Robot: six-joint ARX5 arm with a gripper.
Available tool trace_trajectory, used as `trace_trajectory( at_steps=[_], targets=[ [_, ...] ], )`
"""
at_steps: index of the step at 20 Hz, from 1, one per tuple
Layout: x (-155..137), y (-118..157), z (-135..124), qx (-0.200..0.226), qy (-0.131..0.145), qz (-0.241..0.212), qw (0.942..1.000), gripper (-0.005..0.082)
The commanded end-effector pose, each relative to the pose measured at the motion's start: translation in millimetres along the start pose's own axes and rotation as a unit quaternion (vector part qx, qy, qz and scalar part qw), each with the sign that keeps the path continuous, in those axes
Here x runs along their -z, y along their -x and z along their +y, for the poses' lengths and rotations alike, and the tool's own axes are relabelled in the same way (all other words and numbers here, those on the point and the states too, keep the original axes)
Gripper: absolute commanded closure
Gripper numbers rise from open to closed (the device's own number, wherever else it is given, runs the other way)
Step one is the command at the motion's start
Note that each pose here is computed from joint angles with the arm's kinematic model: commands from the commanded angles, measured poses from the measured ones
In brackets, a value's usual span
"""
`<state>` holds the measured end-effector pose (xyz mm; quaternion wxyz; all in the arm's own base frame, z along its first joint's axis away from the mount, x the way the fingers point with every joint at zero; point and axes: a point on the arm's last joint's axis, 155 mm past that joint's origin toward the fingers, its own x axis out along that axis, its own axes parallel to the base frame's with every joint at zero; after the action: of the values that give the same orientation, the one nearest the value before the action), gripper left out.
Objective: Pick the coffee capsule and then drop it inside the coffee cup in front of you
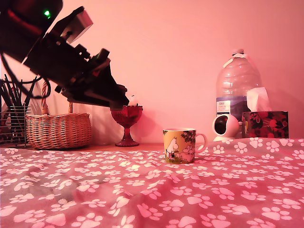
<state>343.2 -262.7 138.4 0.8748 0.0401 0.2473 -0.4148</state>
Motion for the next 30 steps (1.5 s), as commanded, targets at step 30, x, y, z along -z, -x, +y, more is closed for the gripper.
trace_trajectory(
  at_steps=[30],
  targets=[
    [-71,-100,19,0.009,-0.013,0.051,0.9986,0.0574]
  ],
)
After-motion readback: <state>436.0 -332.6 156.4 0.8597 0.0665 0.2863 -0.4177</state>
